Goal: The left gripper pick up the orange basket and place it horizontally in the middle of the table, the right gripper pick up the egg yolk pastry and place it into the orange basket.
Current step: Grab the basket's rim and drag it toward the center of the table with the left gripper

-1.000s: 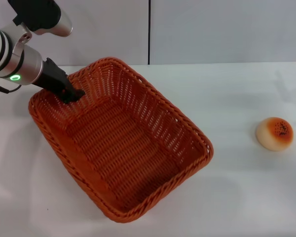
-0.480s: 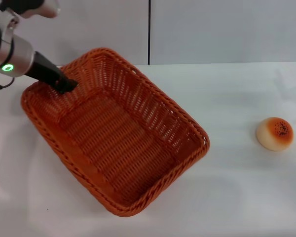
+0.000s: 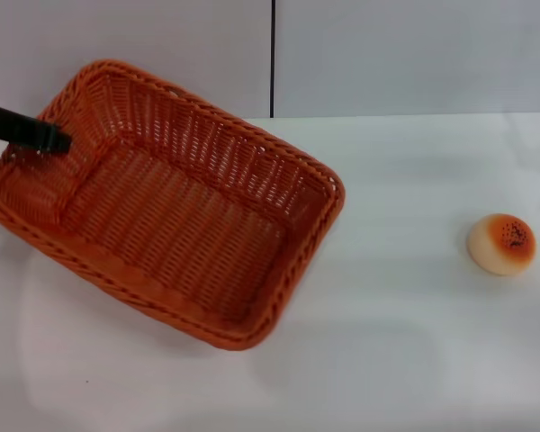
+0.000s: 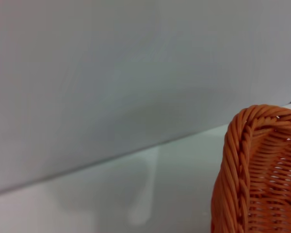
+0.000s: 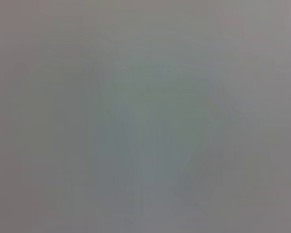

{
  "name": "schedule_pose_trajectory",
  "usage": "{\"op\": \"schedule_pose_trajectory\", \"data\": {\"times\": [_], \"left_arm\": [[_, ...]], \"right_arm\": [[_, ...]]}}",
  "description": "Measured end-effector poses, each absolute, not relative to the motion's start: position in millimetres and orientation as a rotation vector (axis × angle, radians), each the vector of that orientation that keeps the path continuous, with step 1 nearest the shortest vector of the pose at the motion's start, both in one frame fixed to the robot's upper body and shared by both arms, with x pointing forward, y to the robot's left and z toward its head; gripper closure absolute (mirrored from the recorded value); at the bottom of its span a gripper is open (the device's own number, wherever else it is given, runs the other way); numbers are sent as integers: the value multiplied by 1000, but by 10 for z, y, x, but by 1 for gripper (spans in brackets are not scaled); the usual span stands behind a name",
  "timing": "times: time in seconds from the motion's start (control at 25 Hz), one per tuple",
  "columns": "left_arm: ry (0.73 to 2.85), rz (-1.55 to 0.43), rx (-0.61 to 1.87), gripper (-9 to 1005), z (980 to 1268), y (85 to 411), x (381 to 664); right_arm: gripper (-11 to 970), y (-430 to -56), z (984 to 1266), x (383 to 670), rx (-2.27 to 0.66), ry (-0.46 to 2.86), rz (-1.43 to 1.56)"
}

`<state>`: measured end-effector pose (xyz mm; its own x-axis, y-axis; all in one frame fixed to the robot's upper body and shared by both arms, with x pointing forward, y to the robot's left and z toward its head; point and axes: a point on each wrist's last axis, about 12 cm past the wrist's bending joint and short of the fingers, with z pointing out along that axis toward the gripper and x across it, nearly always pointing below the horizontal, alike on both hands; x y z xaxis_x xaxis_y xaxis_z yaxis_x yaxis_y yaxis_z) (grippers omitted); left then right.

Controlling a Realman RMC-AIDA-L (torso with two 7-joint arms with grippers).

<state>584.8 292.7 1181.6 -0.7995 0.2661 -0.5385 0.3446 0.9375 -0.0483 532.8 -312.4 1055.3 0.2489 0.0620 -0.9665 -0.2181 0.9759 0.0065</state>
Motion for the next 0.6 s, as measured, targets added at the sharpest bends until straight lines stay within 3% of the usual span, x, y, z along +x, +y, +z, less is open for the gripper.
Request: {"op": "schedule_pose_trajectory", "data": {"times": [0.28,0.6], "left_arm": [[2596,-345,262,822,11737,2953,5711],[2573,-441,12,823,11785,3203,5512]], "right_arm": [[289,-3153,10679,5465,-174,1273,169],[289,-3160,10775,5620,-212,1271,169]]}}
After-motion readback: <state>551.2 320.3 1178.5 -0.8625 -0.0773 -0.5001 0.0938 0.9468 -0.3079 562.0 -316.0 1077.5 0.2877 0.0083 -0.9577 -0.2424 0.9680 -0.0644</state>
